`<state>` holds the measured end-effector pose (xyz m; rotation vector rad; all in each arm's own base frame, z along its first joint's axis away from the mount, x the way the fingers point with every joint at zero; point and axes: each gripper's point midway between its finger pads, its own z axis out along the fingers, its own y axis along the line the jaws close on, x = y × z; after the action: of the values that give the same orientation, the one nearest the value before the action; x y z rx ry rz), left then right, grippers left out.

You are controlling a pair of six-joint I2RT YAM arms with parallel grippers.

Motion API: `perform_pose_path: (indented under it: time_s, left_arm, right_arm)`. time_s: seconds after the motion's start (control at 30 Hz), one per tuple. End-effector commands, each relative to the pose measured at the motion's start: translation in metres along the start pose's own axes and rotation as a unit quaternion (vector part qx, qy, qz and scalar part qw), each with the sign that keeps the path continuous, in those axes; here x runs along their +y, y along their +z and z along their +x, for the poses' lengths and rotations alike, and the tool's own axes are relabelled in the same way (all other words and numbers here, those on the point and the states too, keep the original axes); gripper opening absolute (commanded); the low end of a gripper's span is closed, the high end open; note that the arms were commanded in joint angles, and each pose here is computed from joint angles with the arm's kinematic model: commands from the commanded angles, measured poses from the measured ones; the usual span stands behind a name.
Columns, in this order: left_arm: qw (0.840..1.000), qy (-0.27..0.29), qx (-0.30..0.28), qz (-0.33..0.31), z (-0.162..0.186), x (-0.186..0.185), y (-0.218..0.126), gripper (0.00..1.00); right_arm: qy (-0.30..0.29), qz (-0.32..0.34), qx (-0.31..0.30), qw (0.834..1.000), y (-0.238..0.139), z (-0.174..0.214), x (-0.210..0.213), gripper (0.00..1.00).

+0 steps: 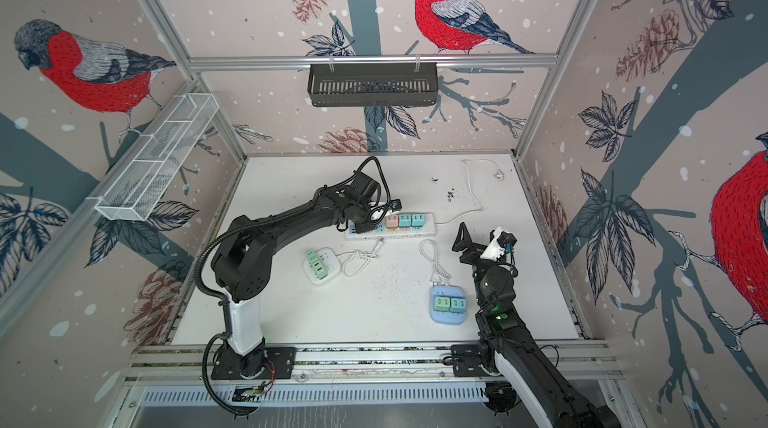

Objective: Insert the plug
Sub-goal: 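Carry the teal adapter with the left gripper over the socket beside the pink adapter, then lower the teal adapter with the left gripper into the socket beside the pink adapter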

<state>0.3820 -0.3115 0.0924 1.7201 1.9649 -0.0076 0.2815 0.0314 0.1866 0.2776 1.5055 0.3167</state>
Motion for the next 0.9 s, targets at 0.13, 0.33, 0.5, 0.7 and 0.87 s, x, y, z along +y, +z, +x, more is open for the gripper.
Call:
perform_pose_path:
  time_s: [0.13,0.33,0.5,0.7,0.87]
  left_arm:
    - [0.998,0.015,0.012,0.055,0.000,-0.014,0.006,0.00]
    - [0.997,0.017,0.026,0.068,-0.001,-0.016,0.008,0.00]
    - [0.996,0.021,0.043,0.077,-0.002,-0.021,0.009,0.00]
    - [0.995,0.020,0.069,0.072,0.002,-0.022,0.010,0.00]
    - [0.996,0.015,0.074,0.058,0.002,-0.014,0.008,0.00]
  right_arm:
    - [0.001,0.000,0.010,1.000,-0.003,0.012,-0.004,1.00]
    - [0.002,0.001,0.010,1.000,-0.003,0.012,-0.005,1.00]
    - [0.002,0.001,0.011,1.000,-0.003,0.013,-0.005,1.00]
    - [0.001,-0.001,0.013,1.000,-0.002,0.012,-0.004,1.00]
    - [0.002,-0.001,0.014,1.000,-0.002,0.013,-0.004,1.00]
